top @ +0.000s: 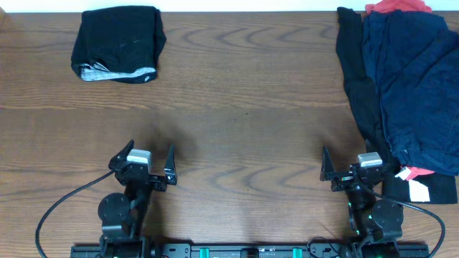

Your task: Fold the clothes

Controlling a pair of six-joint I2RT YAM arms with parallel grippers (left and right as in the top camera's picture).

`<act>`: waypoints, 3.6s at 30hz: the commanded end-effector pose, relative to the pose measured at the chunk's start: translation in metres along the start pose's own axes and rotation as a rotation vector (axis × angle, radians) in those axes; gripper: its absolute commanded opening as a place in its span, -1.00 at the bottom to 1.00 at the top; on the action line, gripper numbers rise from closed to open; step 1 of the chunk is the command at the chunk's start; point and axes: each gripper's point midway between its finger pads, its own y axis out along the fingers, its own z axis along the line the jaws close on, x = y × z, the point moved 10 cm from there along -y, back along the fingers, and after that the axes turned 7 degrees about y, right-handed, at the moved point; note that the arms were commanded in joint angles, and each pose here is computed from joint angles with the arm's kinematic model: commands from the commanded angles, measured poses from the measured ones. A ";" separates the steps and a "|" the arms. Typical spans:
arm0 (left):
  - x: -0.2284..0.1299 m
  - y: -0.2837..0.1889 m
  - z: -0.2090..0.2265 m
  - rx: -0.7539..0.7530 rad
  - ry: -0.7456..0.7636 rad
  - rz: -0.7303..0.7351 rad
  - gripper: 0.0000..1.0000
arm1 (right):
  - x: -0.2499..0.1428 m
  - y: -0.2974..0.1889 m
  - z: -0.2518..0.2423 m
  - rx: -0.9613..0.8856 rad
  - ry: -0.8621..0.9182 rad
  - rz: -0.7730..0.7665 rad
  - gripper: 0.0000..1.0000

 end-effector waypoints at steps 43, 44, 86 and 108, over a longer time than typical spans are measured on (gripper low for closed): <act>-0.020 -0.001 -0.001 0.026 0.006 0.009 0.96 | 0.000 0.000 -0.003 -0.022 0.018 -0.002 0.98; -0.020 -0.001 -0.001 0.026 0.006 0.009 0.96 | 0.000 0.000 -0.003 -0.022 0.017 -0.002 0.98; -0.020 -0.001 -0.001 0.026 0.006 0.009 0.96 | 0.000 0.000 -0.003 -0.022 0.017 -0.002 0.99; -0.020 -0.001 -0.001 0.026 0.006 0.009 0.96 | 0.000 0.000 -0.003 -0.022 0.017 -0.002 0.99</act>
